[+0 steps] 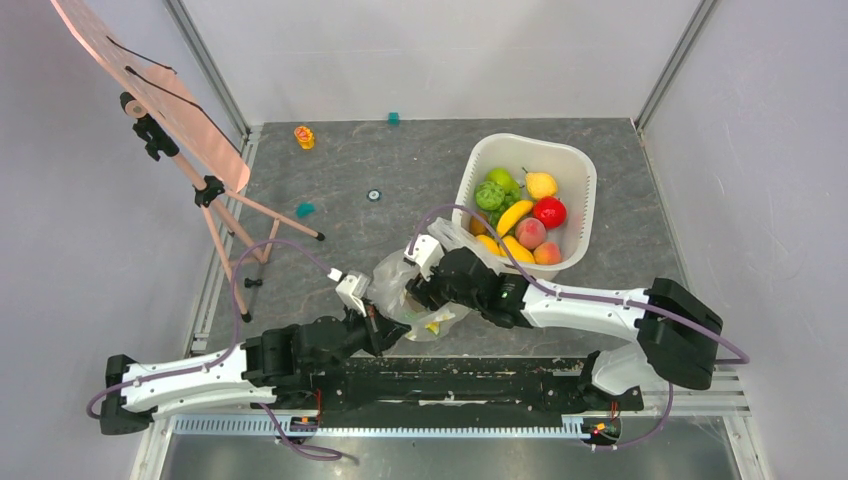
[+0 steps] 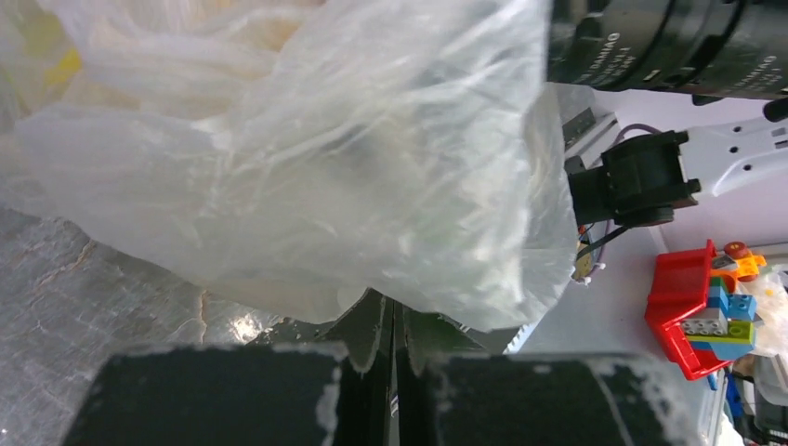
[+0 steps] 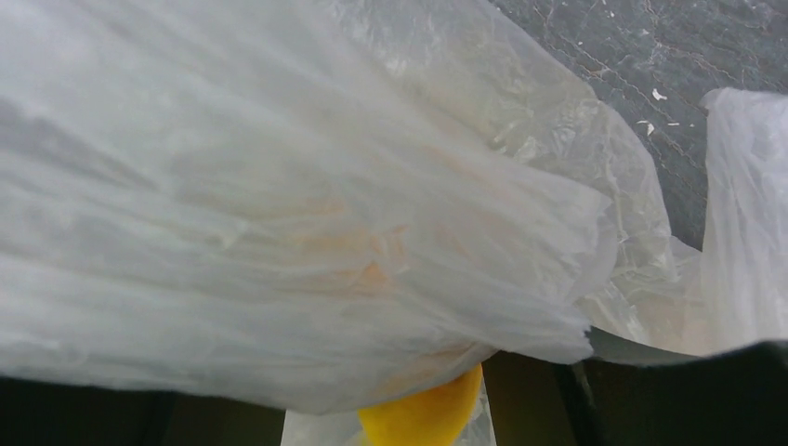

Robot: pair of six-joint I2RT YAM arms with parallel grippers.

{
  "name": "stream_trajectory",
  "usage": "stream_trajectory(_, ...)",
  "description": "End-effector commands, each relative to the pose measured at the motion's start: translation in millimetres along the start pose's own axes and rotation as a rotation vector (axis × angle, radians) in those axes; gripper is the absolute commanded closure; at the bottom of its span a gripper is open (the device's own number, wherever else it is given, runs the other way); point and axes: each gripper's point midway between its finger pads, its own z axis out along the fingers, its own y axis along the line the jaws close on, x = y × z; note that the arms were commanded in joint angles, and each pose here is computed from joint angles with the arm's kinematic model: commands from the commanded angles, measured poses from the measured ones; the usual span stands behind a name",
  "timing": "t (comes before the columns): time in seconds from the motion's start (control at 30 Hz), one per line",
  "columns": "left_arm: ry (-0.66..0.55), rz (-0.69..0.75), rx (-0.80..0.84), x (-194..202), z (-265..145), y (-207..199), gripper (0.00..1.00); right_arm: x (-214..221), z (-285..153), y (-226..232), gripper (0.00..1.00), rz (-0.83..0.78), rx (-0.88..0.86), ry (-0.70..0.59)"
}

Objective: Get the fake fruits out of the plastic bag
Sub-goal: Take out the fake fruit from the plastic bag, then place the fake fruit in the bin.

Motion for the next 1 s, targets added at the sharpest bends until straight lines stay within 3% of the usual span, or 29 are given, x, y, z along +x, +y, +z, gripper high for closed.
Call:
stream_trajectory(0.0,-0.028,0.069,0.038,-18,-7,-15,0.98,-42,-14,-6,0.65,0.016,0.03,-0.058)
stream_trajectory(0.17,-0.022,0.079,-0.032,-13,-3,1,0.98,-39,-33,-22,0.65,0.002,0.111,0.049)
stream_trajectory(0.53,0.053,0.11,-0.181,17,14,36,0.98,-45,-75,-20,0.64,0.065,0.088,0.11)
stream_trajectory(0.97,0.066,0.12,-0.209,25,19,43,0.98,-94,-119,-26,0.62,0.175,0.094,-0.049)
